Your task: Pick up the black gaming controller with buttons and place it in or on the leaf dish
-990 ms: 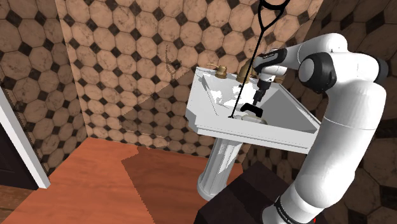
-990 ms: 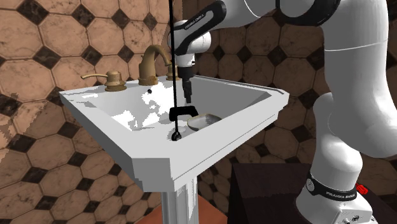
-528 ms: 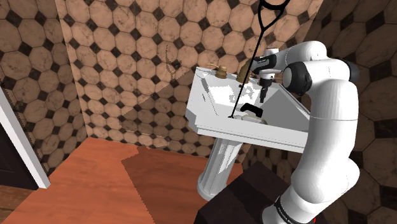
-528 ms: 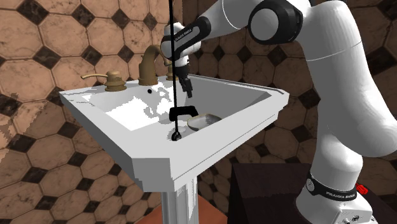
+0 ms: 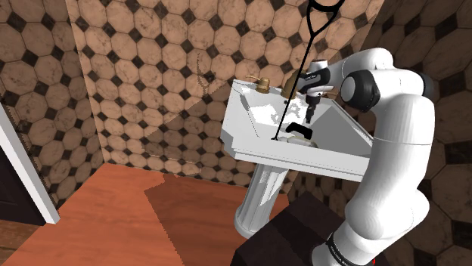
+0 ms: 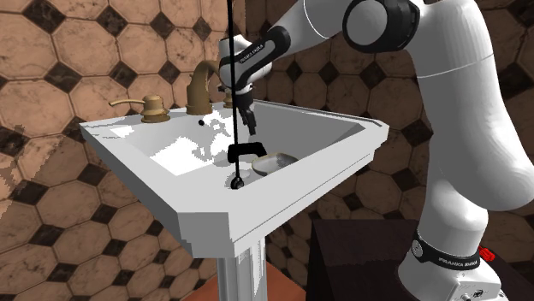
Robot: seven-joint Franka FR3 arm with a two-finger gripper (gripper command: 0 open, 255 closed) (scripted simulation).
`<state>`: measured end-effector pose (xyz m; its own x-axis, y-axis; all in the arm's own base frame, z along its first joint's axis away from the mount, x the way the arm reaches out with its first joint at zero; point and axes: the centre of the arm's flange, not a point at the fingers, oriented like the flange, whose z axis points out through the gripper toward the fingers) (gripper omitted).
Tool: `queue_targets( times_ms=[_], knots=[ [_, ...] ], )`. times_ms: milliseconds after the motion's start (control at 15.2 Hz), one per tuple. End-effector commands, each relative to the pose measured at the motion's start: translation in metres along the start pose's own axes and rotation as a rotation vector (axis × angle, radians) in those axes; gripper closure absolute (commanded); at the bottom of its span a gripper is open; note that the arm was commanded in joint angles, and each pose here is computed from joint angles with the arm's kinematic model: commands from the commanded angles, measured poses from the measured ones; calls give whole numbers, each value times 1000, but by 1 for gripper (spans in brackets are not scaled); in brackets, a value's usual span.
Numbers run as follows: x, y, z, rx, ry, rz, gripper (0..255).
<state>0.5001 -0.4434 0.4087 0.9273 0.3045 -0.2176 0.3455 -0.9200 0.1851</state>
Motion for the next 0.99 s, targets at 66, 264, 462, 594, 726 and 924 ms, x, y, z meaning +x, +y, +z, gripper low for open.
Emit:
queue_targets(
  times_ms=[66, 264, 462, 594, 726, 924],
  knots=[
    [12, -24, 18, -7, 77, 81, 0],
    [23, -37, 33, -10, 119, 124, 0],
    [24, -37, 49, -10, 119, 124, 0],
    [26, -37, 59, -10, 119, 124, 0],
    [27, -36, 67, -10, 119, 124, 0],
    [27, -36, 67, -10, 119, 124, 0]
  ],
)
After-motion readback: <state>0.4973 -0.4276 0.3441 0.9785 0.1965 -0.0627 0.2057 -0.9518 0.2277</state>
